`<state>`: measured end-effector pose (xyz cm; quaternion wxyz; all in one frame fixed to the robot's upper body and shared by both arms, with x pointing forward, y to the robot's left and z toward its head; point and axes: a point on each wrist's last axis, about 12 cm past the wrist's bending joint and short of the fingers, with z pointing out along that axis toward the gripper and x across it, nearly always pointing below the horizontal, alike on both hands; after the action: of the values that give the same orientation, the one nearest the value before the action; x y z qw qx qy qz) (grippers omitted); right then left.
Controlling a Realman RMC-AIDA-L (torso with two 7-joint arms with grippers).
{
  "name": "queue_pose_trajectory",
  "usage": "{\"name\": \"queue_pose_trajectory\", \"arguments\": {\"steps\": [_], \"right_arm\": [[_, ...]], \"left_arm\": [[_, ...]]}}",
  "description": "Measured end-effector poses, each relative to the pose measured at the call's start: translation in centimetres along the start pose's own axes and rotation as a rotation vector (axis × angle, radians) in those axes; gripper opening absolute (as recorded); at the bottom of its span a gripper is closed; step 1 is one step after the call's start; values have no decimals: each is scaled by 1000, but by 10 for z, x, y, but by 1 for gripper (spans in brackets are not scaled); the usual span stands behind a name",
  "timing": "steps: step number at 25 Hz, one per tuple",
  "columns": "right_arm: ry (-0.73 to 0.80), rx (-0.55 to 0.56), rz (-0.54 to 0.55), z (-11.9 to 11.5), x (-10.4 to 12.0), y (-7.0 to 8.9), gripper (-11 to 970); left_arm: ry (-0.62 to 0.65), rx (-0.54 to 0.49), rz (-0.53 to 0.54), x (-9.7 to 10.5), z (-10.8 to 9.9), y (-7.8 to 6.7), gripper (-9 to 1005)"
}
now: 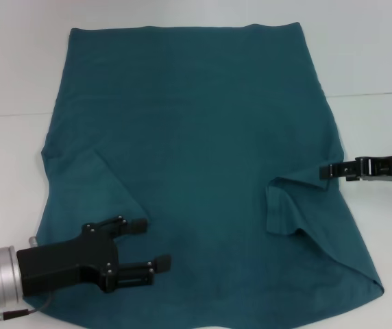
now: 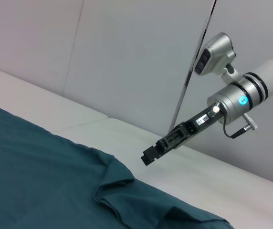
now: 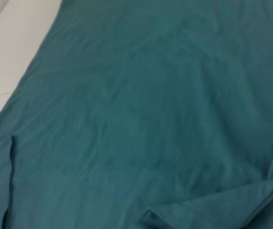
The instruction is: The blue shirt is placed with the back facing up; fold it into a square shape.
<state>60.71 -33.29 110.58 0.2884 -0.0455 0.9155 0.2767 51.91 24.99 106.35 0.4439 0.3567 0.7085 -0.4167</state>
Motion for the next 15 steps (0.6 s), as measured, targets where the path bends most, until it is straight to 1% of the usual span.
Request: {"name": "queue_pose_trajectory", "arguments": {"steps": [4, 11, 15], "right_arm": [[14, 15, 33, 6, 3, -1, 794], [7, 41, 61, 23, 10, 0, 792], [0, 39, 59, 27, 10, 2, 791]], "left_arm": [[1, 3, 2, 0, 1, 0, 906], [1, 2, 6, 0, 0, 0, 905], [1, 0, 10, -1, 0, 1, 906]]}}
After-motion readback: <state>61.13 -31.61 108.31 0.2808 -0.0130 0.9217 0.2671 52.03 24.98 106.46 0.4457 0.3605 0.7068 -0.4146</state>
